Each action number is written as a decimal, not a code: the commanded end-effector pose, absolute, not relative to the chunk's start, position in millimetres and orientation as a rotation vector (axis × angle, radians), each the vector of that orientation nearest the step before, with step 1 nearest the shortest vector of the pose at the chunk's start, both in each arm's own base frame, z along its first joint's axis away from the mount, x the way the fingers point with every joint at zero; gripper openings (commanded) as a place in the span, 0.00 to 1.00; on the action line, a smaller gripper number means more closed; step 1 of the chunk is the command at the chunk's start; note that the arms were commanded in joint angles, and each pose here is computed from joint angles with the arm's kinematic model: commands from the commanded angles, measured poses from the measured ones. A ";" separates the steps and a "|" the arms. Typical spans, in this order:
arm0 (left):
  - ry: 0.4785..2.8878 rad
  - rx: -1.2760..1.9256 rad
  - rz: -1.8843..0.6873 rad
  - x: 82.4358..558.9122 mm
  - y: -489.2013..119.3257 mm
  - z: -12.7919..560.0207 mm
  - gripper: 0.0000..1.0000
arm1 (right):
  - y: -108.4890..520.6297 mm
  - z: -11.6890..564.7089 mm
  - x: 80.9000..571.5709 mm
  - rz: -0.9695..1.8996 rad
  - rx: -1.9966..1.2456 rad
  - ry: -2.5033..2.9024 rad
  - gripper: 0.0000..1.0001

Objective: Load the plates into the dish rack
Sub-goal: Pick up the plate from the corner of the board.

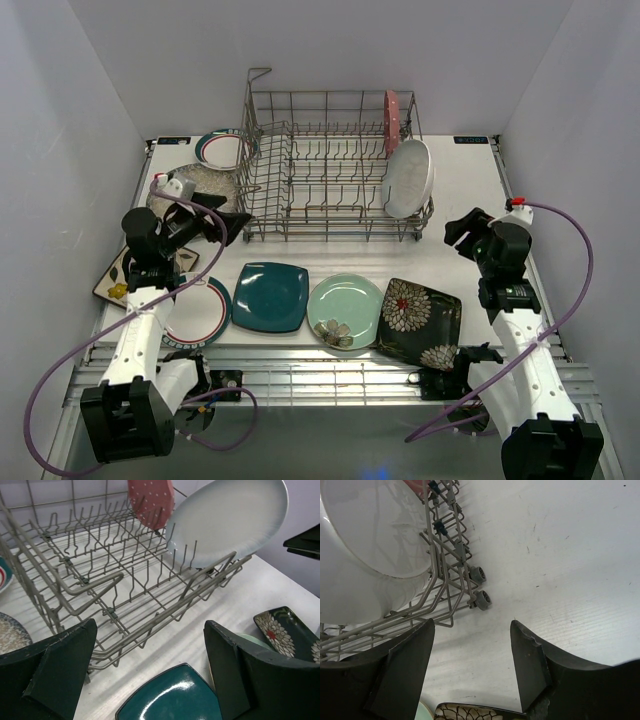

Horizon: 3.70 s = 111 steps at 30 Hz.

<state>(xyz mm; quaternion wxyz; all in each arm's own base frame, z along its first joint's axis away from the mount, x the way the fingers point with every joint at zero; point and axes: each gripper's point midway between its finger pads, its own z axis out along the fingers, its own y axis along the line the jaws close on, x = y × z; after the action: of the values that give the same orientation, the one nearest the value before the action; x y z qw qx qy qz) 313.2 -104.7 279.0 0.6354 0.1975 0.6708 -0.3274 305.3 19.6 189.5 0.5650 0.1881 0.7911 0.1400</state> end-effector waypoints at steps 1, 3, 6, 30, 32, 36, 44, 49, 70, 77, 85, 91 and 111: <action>1.510 0.542 -0.817 303.8 -123.3 287.5 0.98 | 19.9 195.9 305.5 0.349 0.454 1.830 0.68; 1.509 0.561 -0.824 302.9 -131.4 284.7 0.98 | 22.3 194.2 304.2 0.357 0.436 1.837 0.68; 1.475 0.652 -0.843 290.4 -164.7 283.5 0.98 | 20.7 191.6 301.9 0.343 0.434 1.841 0.68; 1.567 0.935 -0.924 271.2 -327.2 226.8 0.98 | 17.5 208.8 284.6 0.324 0.415 1.791 0.69; 1.569 0.957 -0.920 266.8 -338.8 225.7 0.98 | 17.2 208.1 284.4 0.322 0.416 1.794 0.69; 1.607 1.017 -0.943 253.6 -365.9 207.8 0.98 | 16.1 208.3 283.0 0.316 0.420 1.793 0.69; 1.668 1.075 -0.962 245.7 -398.9 182.1 0.98 | 11.8 213.8 277.8 0.295 0.433 1.767 0.69; 1.675 1.122 -0.895 241.8 -413.7 164.6 0.98 | 9.5 216.8 274.8 0.288 0.441 1.754 0.69; 1.910 1.068 -1.073 239.7 -452.4 111.5 0.85 | 4.0 218.2 271.1 0.269 0.479 1.737 0.70; 1.959 1.065 -1.120 229.7 -456.3 99.5 0.83 | 3.1 217.3 271.5 0.262 0.480 1.740 0.70; 1.972 1.102 -1.083 217.5 -460.3 81.8 0.79 | 2.4 218.1 270.8 0.258 0.479 1.737 0.70; 1.984 1.127 -1.098 208.7 -465.6 74.4 0.72 | -3.5 215.1 270.0 0.225 0.504 1.741 0.70; 2.020 1.124 -1.141 206.0 -473.9 69.0 0.31 | -3.0 216.7 267.9 0.228 0.499 1.736 0.70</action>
<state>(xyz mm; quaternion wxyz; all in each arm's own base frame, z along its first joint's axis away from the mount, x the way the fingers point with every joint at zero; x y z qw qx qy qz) 206.7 -464.9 52.8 0.2725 0.4112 0.7673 -0.4097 266.7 1.1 207.8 0.5979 0.2129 0.7659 0.1033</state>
